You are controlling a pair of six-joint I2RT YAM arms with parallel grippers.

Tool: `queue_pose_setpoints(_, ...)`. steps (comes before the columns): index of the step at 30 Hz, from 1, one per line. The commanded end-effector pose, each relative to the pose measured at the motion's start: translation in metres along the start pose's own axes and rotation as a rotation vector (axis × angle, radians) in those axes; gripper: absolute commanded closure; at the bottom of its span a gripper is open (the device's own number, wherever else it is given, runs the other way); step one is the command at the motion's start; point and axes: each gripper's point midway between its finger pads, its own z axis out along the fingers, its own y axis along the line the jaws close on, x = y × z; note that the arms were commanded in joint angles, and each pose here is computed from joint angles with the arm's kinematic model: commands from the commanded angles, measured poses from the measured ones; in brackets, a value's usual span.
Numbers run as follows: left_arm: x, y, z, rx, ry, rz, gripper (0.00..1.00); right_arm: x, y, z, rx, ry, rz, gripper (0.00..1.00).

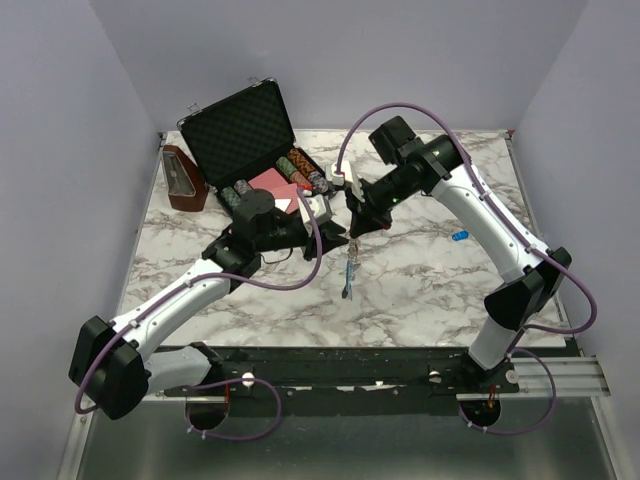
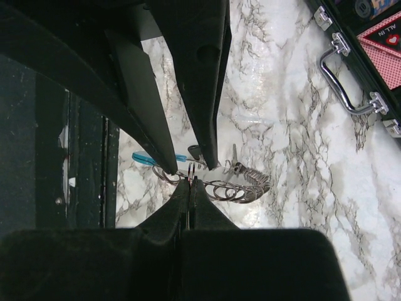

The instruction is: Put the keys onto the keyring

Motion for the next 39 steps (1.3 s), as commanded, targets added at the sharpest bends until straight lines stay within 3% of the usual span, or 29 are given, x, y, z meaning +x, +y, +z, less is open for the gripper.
queue_pose_setpoints(1,-0.012,-0.001,0.006,0.025,-0.050,0.018,0.68,-0.001,0.015,-0.003,-0.050,0.014,0.025,0.99)
queue_pose_setpoints(11,-0.006,-0.005,0.010,0.060,-0.030,-0.006,0.83,-0.001,0.014,-0.002,-0.053,0.011,0.030,1.00)
queue_pose_setpoints(15,-0.003,-0.006,0.011,0.077,-0.016,-0.009,1.00,-0.002,0.014,-0.002,-0.058,0.007,0.033,1.00)
queue_pose_setpoints(22,-0.006,-0.003,0.008,0.041,-0.032,-0.008,1.00,-0.002,0.016,-0.002,-0.060,0.005,0.036,0.99)
queue_pose_setpoints(27,-0.012,0.000,-0.004,-0.047,-0.107,-0.027,1.00,-0.009,0.014,-0.006,-0.041,-0.030,0.062,0.68)
queue_pose_setpoints(31,-0.024,-0.005,-0.010,-0.063,-0.209,-0.058,1.00,-0.024,0.011,-0.018,-0.042,-0.117,0.093,0.53)
queue_pose_setpoints(39,-0.047,-0.011,-0.027,-0.101,-0.406,-0.127,1.00,-0.032,0.004,-0.032,-0.109,-0.320,0.288,0.52)
